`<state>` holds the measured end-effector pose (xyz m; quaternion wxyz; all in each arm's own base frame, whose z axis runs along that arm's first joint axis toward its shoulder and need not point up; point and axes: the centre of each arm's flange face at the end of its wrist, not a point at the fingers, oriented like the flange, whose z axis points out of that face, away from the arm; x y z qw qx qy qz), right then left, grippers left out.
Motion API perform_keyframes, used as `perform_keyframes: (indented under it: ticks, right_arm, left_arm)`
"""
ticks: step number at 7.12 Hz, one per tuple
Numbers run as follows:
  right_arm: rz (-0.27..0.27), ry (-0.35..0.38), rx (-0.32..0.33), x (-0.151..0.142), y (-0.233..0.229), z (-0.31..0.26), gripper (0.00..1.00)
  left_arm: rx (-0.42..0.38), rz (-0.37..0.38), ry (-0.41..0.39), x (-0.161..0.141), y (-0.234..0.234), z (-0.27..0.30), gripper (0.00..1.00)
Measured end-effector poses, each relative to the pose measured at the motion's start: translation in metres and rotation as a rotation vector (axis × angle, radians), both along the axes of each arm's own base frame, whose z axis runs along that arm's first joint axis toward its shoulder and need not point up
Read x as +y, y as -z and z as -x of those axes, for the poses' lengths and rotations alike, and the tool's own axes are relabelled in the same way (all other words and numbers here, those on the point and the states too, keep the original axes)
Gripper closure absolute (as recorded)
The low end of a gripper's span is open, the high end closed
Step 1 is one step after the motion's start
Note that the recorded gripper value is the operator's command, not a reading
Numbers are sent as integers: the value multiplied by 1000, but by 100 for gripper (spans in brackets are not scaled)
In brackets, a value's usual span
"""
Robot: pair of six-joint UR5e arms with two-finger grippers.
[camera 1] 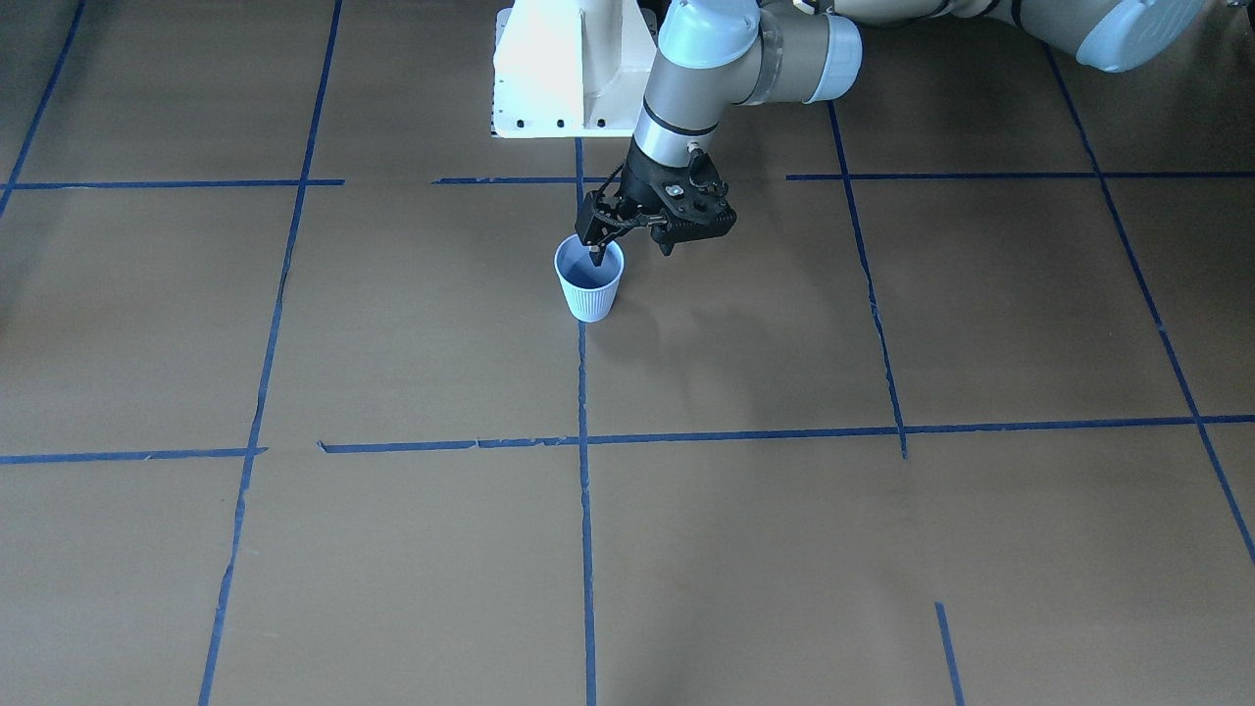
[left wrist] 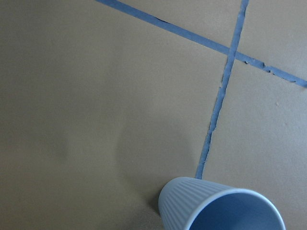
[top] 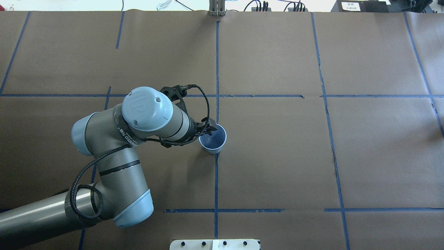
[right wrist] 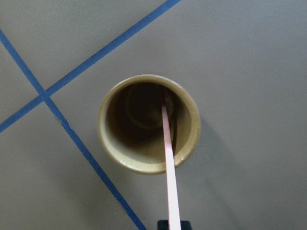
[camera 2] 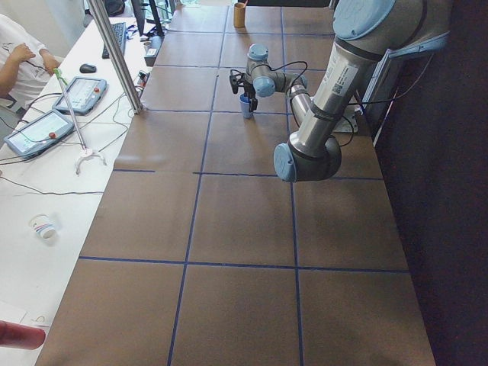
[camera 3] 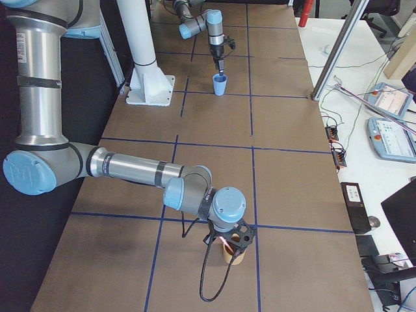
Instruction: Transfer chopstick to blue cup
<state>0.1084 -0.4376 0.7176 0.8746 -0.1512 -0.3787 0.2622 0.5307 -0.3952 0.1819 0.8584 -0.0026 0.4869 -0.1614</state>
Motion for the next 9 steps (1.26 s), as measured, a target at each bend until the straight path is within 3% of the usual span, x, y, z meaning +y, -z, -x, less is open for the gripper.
perform_keyframes:
  ticks: [3, 5, 7, 9]
  right_arm:
    - [-56, -8, 5, -4, 25, -8, 100]
    - [-78, -66, 14, -2, 58, -35, 100]
    - [-60, -117, 17, 12, 121, -56, 100]
    - [-47, -122, -5, 7, 207, -54, 100]
  left_arm:
    - [30, -15, 1, 9, 7, 18, 0]
    - [34, -16, 3, 11, 8, 21, 0]
    - [39, -18, 5, 12, 9, 24, 0]
    - [62, -32, 6, 17, 15, 39, 0]
